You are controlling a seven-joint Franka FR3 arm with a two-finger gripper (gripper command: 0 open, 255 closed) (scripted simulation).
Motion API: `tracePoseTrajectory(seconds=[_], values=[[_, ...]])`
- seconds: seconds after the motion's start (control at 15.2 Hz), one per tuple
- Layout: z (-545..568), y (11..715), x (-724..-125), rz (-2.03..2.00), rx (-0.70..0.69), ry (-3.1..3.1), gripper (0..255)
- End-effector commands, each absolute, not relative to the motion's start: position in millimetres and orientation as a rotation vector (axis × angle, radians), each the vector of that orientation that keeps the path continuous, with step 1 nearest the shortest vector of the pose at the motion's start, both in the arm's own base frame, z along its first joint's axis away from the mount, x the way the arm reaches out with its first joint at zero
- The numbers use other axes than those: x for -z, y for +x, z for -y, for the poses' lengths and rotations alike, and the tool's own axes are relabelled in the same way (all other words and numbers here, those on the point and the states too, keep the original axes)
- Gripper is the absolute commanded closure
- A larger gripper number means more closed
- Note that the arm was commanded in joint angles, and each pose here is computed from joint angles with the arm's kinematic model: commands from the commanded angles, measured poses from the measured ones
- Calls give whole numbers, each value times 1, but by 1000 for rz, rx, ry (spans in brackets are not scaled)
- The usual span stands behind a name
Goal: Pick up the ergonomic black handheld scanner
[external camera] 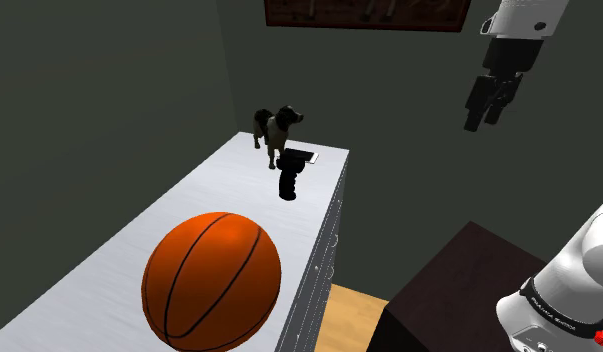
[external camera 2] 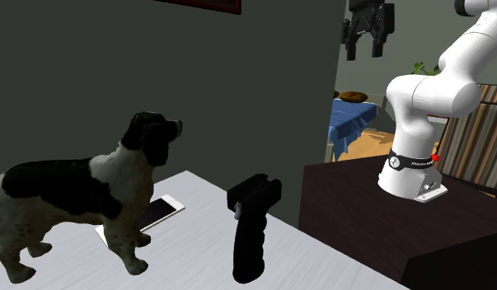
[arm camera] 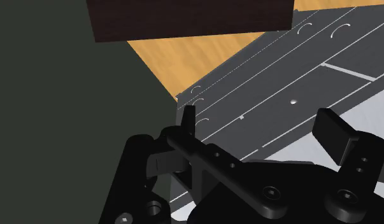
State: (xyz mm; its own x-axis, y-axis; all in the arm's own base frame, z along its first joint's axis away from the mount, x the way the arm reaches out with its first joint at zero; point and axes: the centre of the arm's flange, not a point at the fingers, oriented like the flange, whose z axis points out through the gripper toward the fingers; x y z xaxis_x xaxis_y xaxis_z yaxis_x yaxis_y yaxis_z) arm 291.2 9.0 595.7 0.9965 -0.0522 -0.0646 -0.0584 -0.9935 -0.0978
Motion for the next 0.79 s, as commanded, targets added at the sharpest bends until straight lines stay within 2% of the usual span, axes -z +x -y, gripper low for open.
tracePoseTrajectory(seconds=[0.0,0.73], values=[[-9,291,-596,-84,-94,-3039,0],[-78,407,-542,105,-65,-3070,0]])
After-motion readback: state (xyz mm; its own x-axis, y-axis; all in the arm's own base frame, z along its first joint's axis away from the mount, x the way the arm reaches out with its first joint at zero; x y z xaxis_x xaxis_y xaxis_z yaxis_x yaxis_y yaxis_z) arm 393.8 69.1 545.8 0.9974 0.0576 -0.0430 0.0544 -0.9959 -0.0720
